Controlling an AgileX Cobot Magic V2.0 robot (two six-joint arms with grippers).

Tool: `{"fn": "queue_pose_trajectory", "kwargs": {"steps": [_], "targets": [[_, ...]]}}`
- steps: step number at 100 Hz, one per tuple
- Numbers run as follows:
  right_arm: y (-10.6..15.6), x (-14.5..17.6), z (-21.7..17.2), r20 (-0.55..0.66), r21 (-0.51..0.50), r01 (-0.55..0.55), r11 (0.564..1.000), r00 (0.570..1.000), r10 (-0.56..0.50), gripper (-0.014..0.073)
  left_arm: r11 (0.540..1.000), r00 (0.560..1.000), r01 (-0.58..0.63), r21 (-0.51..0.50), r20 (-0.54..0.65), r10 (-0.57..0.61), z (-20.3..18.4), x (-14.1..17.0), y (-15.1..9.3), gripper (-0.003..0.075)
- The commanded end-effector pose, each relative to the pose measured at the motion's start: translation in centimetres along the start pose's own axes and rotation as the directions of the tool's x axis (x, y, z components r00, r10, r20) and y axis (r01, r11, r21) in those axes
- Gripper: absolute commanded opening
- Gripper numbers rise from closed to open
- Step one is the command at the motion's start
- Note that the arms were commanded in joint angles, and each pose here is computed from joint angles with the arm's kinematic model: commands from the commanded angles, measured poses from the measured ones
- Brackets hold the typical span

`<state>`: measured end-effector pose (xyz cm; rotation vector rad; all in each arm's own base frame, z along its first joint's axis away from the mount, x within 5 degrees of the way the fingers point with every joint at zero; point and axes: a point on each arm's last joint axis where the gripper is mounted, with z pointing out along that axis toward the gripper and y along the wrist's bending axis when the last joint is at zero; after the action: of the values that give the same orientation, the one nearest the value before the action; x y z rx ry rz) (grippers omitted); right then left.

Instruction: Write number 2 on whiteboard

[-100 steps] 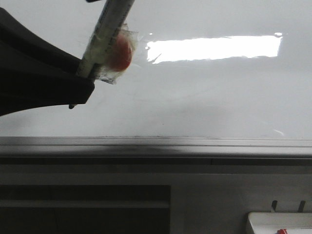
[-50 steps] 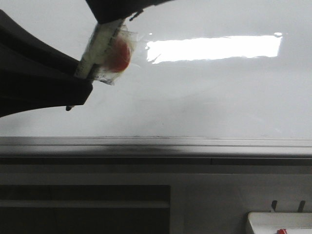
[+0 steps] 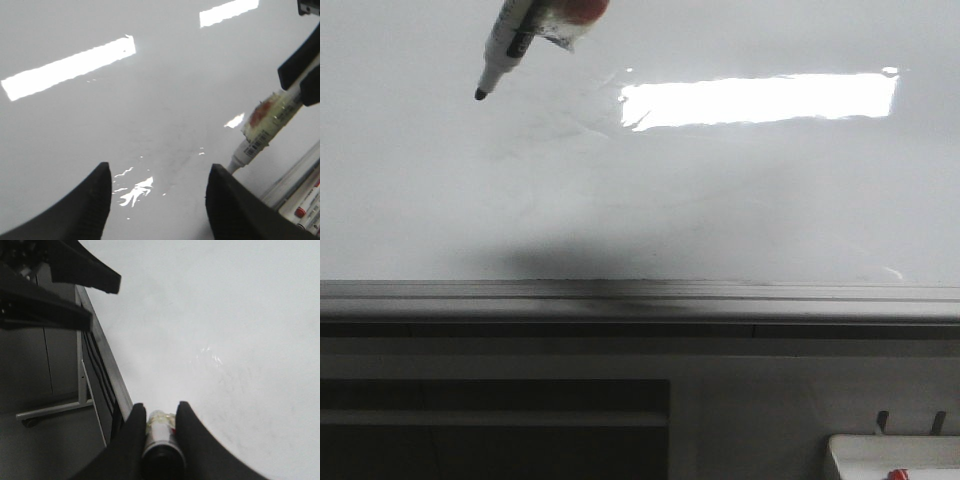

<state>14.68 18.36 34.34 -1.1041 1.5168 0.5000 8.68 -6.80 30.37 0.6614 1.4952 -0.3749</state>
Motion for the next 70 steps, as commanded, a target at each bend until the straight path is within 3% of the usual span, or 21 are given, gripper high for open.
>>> {"fn": "queue_pose_trajectory", "kwargs": {"steps": [1,19,70], "targets": [[-0.8,-1.7,-0.9,0.071,0.061,-0.003,0.998,0.997,-0.001,-0.0071,1.0,0.995,-0.004,-0.021,0.098,0.006,-1.5,-1.6,0.3,0.0305],[-0.8,-1.7,-0.9,0.071,0.061,-0.003,0.998,0.997,-0.001,-0.0071,0.998,0.98,-0.032,-0.051,0.194,0.041,-3.7,-2.3,0.6,0.0279],[-0.8,-1.7,-0.9,0.072,0.063,-0.004,0.998,0.997,-0.001,-0.0071,0.998,0.979,-0.032,-0.052,0.2,0.041,-3.8,-2.3,0.6,0.0279]]}}
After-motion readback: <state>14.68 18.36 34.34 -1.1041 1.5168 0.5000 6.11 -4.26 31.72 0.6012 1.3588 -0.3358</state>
